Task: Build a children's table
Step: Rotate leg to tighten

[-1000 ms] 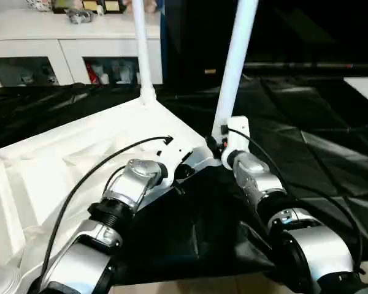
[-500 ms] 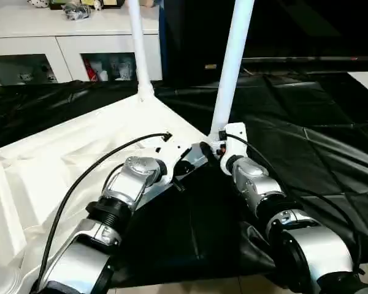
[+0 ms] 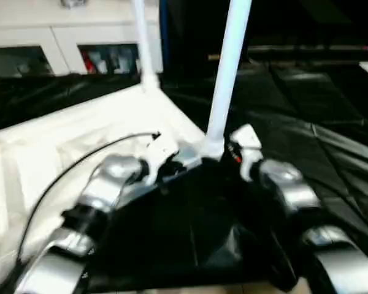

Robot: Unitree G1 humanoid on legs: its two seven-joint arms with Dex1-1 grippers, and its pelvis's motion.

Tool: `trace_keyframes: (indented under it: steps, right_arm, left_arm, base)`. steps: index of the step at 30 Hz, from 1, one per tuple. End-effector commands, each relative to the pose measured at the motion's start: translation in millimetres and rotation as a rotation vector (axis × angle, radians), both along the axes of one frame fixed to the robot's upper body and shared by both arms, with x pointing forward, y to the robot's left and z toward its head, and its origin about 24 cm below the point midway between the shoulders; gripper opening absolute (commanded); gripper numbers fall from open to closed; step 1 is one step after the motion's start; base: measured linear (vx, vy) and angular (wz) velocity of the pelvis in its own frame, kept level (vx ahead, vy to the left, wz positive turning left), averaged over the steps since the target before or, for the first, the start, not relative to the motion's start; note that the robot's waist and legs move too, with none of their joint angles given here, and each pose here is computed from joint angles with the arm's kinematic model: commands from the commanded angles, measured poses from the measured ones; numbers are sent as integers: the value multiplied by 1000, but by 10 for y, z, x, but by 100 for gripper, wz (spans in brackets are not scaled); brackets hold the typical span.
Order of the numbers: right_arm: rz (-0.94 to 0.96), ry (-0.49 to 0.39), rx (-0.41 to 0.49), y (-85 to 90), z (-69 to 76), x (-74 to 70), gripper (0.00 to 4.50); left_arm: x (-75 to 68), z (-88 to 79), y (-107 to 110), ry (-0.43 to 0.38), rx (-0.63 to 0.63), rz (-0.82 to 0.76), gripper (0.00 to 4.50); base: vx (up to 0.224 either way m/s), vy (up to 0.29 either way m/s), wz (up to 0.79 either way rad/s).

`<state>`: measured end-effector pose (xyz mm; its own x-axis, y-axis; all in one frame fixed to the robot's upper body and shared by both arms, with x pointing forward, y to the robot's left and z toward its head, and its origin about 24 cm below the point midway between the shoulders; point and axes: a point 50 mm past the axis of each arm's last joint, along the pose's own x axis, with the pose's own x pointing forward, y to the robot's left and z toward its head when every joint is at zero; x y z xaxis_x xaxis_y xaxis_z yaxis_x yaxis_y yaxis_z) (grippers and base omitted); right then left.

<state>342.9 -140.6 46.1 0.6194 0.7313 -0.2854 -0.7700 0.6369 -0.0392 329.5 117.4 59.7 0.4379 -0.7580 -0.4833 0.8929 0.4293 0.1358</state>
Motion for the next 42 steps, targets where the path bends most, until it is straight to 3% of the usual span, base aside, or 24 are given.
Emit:
trace_keyframes:
  steps: [1,6,8,14,20,21,30,35,42]
  right_arm:
    - [201,-16,17,45,110,-150,448]
    - [251,-25,39,-78,213,-244,448]
    - [312,6,3,-177,219,-357,448]
    - [406,63,-73,-204,181,-488,448]
    - [397,69,-79,-197,187,-478,448]
    - [390,66,-81,-197,190,-465,421]
    - [374,67,-73,-185,189,-452,357]
    - [369,86,-73,-181,132,-465,300]
    - [164,132,1,-151,-87,-419,279]
  left_arm:
    - [-179,84,-143,-22,-46,-234,0]
    - [-287,100,-47,-2,-40,-302,0]
    - [-359,125,14,21,-55,-338,0]
    - [-410,124,78,30,-51,-351,0]
    - [-420,132,91,33,-53,-350,0]
    - [-424,131,97,35,-54,-348,0]
    - [-429,109,104,37,-49,-341,0]
    - [-428,95,107,40,-44,-335,0]
    - [-378,31,98,67,-32,-251,0]
  base:
    - [0,0,0]
    - [0,0,0]
    - [0,0,0]
    - [0,0,0]
    - [0,0,0]
    - [0,0,0]
    - [0,0,0]
    - [0,0,0]
    - [0,0,0]
